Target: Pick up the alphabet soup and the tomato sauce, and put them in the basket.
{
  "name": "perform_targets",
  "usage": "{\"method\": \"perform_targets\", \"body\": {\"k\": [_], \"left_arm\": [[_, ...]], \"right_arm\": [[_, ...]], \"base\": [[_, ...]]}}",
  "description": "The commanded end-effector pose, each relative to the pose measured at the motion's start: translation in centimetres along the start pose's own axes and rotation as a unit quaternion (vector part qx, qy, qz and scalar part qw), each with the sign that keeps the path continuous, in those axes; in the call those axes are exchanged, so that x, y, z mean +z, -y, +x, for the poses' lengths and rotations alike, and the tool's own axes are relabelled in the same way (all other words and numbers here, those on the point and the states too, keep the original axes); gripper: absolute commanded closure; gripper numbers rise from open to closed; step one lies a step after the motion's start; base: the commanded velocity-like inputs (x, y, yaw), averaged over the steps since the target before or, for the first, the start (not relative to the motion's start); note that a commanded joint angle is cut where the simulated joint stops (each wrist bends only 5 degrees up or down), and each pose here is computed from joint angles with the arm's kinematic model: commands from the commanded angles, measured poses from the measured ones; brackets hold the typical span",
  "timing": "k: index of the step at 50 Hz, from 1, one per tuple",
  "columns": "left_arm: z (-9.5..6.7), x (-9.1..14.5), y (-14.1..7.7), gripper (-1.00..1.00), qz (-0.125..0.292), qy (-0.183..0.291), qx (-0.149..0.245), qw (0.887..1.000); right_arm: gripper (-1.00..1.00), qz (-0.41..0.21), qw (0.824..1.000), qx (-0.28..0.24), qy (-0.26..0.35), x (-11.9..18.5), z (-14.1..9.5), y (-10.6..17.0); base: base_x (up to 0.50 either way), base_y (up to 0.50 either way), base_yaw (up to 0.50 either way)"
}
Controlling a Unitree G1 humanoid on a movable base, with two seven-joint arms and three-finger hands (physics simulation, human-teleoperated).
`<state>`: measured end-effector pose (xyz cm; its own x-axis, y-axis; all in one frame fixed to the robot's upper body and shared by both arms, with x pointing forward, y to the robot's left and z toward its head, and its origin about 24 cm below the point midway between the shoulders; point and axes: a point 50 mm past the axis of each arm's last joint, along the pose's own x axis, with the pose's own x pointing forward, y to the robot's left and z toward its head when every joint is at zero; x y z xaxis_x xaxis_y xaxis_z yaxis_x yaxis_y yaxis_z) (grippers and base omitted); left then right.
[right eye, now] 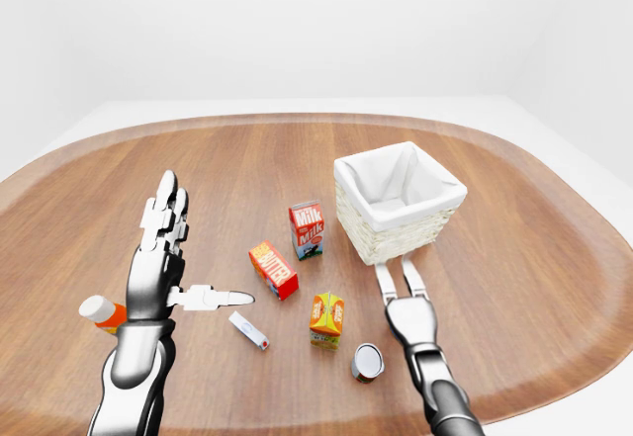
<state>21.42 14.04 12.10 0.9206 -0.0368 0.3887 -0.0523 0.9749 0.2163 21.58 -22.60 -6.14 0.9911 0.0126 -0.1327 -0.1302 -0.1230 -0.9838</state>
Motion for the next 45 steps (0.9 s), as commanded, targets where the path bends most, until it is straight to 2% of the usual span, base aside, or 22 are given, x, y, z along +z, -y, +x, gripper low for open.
{"method": "perform_targets", "body": {"k": [1, 8, 9, 10, 11, 12, 13, 26, 42, 45], "left_arm": [[0.0, 0.0, 0.0, -1.0, 0.001, 0.0, -0.001, 1.0], [0.0, 0.0, 0.0, -1.0, 0.001, -0.001, -0.001, 1.0], [0.0, 0.0, 0.0, -1.0, 0.001, 0.0, -0.001, 1.0], [0.0, 0.0, 0.0, -1.0, 0.001, -0.001, -0.001, 1.0], [0.0, 0.0, 0.0, -1.0, 0.001, -0.001, -0.001, 1.0], [0.0, 0.0, 0.0, -1.0, 0.001, -0.001, -0.001, 1.0], [0.0, 0.0, 0.0, -1.0, 0.001, 0.0, -0.001, 1.0], [0.0, 0.0, 0.0, -1.0, 0.001, 0.0, -0.001, 1.0], [0.0, 0.0, 0.0, -1.0, 0.001, 0.0, -0.001, 1.0], [0.0, 0.0, 0.0, -1.0, 0.001, 0.0, -0.001, 1.0]], "right_arm": [[-1.0, -0.003, 1.0, 0.003, 0.005, 0.2, 0.1, -0.1], [-1.0, -0.001, 1.0, 0.004, 0.005, 0.2, 0.2, -0.1], [-0.91, -0.001, 1.0, 0.006, 0.005, 0.3, 0.1, -0.2], [-0.47, -0.001, 1.0, 0.008, 0.006, 0.3, 0.1, -0.3], [-0.3, -0.001, 1.0, 0.009, 0.006, 0.3, 0.1, -0.3], [0.76, 0.001, 1.0, 0.009, 0.006, 0.4, 0.1, -0.3], [1.0, 0.0, 1.0, 0.014, 0.007, 0.4, 0.0, -0.5], [1.0, 0.01, 1.0, 0.011, 0.003, 0.5, -0.1, -0.5], [1.0, 0.076, 0.996, -0.023, -0.037, -0.3, -1.0, 3.2], [1.0, 0.104, 0.993, -0.032, -0.054, -1.1, -1.0, 4.7]], "base": [[0.0, 0.0, 0.0], [0.0, 0.0, 0.0], [0.0, 0.0, 0.0], [0.0, 0.0, 0.0], [0.0, 0.0, 0.0], [0.0, 0.0, 0.0], [0.0, 0.0, 0.0], [0.0, 0.0, 0.0], [0.0, 0.0, 0.0], [0.0, 0.0, 0.0]]}}
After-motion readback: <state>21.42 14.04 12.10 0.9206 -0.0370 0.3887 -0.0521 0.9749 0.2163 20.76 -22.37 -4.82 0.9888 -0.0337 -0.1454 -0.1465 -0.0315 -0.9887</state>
